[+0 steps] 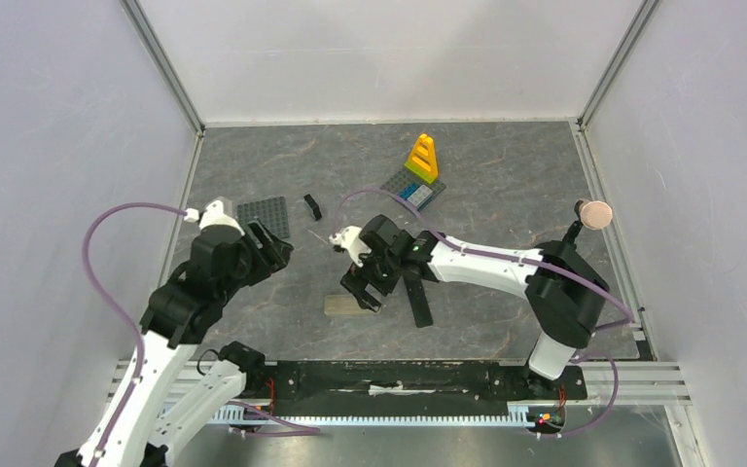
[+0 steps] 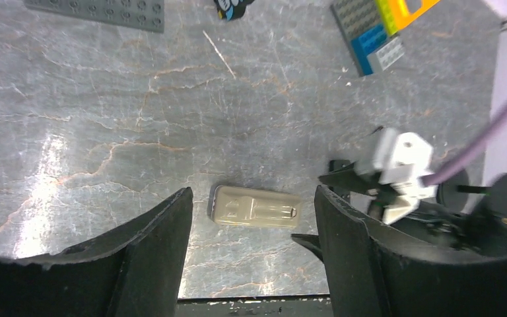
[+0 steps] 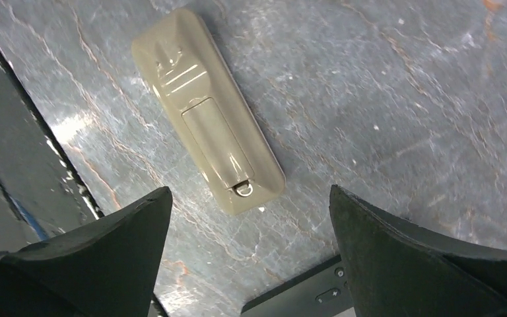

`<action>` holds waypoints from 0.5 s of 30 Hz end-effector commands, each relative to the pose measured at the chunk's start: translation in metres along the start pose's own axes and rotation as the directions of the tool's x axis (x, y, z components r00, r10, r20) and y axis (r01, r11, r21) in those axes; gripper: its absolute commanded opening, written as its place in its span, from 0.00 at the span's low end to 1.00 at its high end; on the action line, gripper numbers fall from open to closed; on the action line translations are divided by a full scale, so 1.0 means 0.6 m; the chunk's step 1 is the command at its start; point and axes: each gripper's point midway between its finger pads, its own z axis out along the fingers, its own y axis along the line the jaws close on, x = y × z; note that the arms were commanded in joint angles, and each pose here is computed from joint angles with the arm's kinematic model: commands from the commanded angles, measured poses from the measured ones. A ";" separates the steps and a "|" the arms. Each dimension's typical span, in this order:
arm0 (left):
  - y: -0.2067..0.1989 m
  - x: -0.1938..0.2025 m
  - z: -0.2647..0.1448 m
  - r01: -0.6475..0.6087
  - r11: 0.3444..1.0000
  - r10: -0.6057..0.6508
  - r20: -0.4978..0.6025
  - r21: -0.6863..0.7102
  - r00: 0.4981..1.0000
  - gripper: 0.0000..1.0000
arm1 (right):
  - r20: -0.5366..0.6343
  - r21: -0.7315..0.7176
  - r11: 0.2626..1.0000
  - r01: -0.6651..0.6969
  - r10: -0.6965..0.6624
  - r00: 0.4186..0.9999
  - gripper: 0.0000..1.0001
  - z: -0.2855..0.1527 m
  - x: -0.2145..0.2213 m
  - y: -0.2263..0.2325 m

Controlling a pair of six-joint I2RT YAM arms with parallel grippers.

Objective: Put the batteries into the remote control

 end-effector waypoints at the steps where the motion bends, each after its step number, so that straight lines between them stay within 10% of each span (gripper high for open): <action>1: 0.011 -0.028 -0.039 -0.002 1.000 0.003 0.065 -0.025 0.998 0.74 | -0.011 -0.058 0.965 0.256 -0.257 0.966 0.92 0.017 -0.026 0.021; 15: -0.005 -0.032 -0.058 -0.019 0.999 0.017 0.058 0.030 0.998 0.74 | -0.185 -0.111 0.922 0.371 -0.386 0.904 0.78 0.078 0.018 0.026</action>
